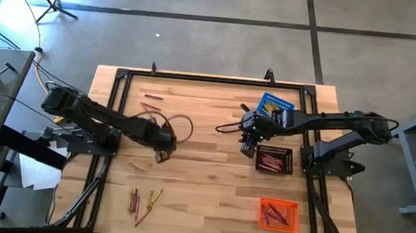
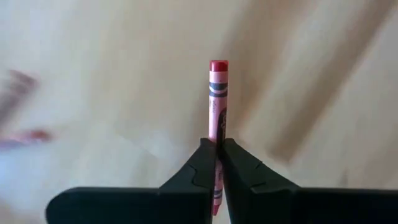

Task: Sort crayons
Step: Put the red crayon into the black bin

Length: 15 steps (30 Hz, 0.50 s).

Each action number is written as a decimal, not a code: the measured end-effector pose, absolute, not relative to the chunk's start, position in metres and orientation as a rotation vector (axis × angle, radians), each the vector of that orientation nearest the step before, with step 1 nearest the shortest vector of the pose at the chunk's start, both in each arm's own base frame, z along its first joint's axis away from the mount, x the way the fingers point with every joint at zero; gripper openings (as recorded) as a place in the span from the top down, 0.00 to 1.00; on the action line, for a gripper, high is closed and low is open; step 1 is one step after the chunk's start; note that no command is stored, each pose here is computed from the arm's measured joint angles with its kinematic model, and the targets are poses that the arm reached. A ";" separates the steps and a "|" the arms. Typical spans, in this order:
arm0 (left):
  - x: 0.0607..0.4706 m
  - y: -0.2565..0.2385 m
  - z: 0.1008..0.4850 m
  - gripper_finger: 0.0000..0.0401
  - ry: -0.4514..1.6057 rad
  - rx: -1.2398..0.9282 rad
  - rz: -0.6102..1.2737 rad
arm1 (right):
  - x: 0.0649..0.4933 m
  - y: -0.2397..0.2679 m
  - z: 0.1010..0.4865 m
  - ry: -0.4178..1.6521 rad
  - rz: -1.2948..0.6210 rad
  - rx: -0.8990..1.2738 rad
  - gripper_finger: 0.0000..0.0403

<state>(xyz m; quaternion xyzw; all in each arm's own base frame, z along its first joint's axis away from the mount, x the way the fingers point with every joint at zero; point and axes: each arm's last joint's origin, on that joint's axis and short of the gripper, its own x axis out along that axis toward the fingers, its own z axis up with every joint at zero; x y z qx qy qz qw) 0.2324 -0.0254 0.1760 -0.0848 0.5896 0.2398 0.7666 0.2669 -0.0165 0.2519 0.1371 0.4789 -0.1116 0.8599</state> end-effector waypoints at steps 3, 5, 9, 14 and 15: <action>0.236 -0.017 0.195 0.98 1.110 -0.175 0.595 | 0.270 -0.018 0.264 0.968 -0.272 0.250 0.74; 0.241 -0.012 0.210 0.99 0.954 -0.183 0.646 | 0.274 -0.020 0.271 0.899 -0.323 0.214 0.74; 0.247 -0.003 0.239 1.00 0.657 -0.180 0.728 | 0.286 -0.029 0.281 0.697 -0.395 0.161 0.74; 0.259 -0.001 0.264 1.00 0.411 -0.134 0.733 | 0.299 -0.040 0.287 0.433 -0.376 0.156 0.74; 0.261 -0.002 0.267 1.00 0.381 -0.121 0.717 | 0.300 -0.041 0.289 0.384 -0.362 0.153 0.74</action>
